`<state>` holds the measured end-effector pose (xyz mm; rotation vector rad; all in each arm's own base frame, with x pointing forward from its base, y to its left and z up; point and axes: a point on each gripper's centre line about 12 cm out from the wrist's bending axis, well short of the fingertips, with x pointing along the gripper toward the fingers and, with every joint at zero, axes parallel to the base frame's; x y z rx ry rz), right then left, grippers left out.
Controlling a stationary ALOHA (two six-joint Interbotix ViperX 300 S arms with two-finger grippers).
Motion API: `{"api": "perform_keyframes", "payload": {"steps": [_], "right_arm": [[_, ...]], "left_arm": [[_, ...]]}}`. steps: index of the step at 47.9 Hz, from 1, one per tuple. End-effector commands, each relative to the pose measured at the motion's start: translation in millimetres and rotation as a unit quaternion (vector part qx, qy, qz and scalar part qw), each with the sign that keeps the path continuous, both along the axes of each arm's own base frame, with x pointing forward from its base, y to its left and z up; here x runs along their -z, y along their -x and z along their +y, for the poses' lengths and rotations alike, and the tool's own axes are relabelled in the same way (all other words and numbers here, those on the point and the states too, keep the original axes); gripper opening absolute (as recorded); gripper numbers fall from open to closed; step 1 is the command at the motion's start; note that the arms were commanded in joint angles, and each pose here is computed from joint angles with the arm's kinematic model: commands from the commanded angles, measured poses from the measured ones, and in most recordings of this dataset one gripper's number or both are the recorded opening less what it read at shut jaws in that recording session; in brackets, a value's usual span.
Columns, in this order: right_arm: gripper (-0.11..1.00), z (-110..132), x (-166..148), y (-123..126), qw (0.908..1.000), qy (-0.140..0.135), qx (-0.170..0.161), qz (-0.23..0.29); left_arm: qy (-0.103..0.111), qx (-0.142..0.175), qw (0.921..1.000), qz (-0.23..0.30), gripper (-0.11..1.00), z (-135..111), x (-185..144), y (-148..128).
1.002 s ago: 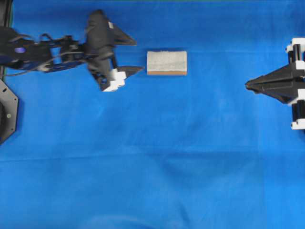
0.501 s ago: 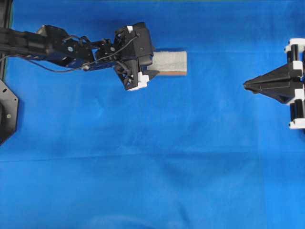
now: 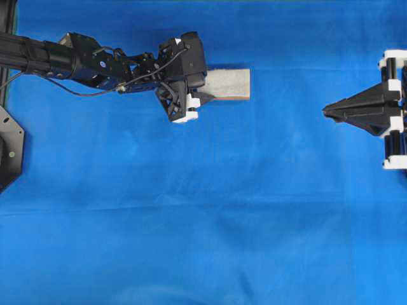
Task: Hand over the sponge with the left arm and wipe it with the right arm.
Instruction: 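Close the left gripper on the sponge's left end and lift it, then hold the sponge up toward the center, right gripper opening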
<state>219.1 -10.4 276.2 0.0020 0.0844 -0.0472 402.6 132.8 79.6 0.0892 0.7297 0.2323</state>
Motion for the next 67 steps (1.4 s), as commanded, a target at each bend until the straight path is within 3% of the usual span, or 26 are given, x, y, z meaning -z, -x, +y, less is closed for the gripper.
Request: {"api": "perform_keyframes", "payload": {"steps": [1, 10, 24, 33, 40, 62, 67], "right_arm": [[0.00, -1, -5, -3, 1.0000, 0.000, 0.002, -0.005], [0.00, -3, -2, -5, 1.0000, -0.002, 0.006, 0.001], [0.00, -3, -6, -7, 1.0000, -0.002, 0.006, -0.002], [0.00, -3, -8, -10, 1.0000, -0.001, 0.005, -0.002], [0.00, -3, -9, -14, 1.0000, -0.002, 0.005, 0.003], [0.01, 2, -4, -53, 0.9992, -0.004, -0.008, 0.040], [0.27, 3, 0, -66, 0.9984, -0.003, -0.011, 0.055]], "left_arm": [[-0.006, 0.003, 0.9998, -0.019, 0.43, -1, -21, -5], [0.021, -0.015, 0.9989, -0.038, 0.40, -8, -50, -3], [0.040, 0.031, 0.9963, -0.069, 0.40, -62, -125, 5], [0.091, 0.044, 0.9911, -0.087, 0.35, -103, -140, 6], [0.122, 0.038, 0.9877, -0.090, 0.34, -117, -140, 6], [0.125, 0.036, 0.9873, -0.090, 0.34, -117, -140, 8], [0.126, 0.035, 0.9874, -0.089, 0.34, -117, -139, 8]]}}
